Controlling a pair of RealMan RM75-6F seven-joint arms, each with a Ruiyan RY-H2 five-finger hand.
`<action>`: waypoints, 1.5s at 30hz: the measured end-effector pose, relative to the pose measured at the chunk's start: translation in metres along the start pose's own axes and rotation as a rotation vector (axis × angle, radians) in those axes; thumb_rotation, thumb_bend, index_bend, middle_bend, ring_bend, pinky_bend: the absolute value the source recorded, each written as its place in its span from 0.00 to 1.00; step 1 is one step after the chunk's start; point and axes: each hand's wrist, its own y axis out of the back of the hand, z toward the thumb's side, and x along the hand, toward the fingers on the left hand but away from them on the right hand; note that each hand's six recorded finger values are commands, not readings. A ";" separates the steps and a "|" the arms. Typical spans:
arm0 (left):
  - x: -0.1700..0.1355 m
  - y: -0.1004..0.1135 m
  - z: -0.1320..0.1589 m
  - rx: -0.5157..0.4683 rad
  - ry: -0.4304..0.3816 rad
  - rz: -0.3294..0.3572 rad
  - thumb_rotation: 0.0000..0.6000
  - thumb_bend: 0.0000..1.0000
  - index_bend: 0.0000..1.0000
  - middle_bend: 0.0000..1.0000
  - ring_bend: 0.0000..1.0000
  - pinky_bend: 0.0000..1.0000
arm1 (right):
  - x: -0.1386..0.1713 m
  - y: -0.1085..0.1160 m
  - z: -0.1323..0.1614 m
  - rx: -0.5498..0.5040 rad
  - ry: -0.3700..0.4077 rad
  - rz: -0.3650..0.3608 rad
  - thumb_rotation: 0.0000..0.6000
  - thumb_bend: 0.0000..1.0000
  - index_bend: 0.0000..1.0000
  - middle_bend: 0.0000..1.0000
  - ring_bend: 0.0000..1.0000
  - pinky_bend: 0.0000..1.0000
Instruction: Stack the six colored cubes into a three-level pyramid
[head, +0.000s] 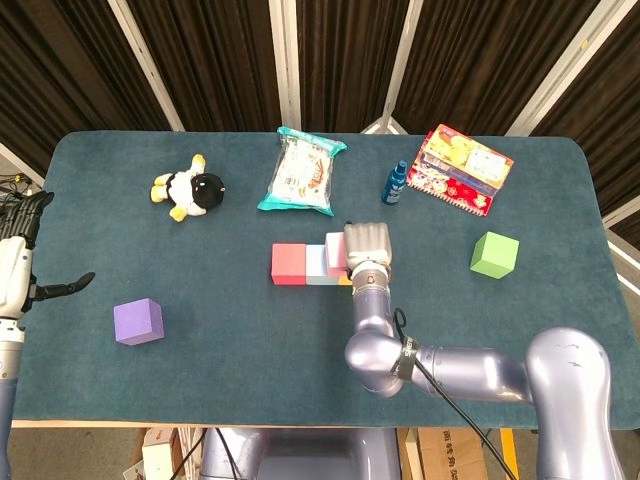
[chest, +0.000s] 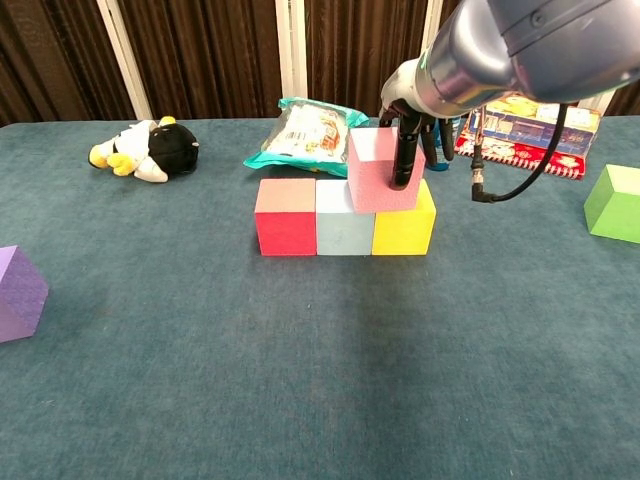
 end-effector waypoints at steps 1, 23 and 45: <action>0.000 0.000 0.000 -0.001 0.000 0.000 1.00 0.12 0.00 0.02 0.00 0.04 | 0.000 0.000 0.000 0.000 0.000 -0.001 1.00 0.31 0.11 0.50 0.51 0.45; 0.000 0.001 0.000 -0.002 0.001 0.002 1.00 0.12 0.00 0.02 0.00 0.03 | 0.003 -0.002 0.002 0.007 0.000 0.014 1.00 0.31 0.00 0.12 0.20 0.42; 0.000 0.003 0.000 -0.004 -0.001 0.006 1.00 0.12 0.00 0.02 0.00 0.03 | 0.013 0.004 0.011 -0.064 0.051 -0.018 1.00 0.26 0.00 0.00 0.00 0.22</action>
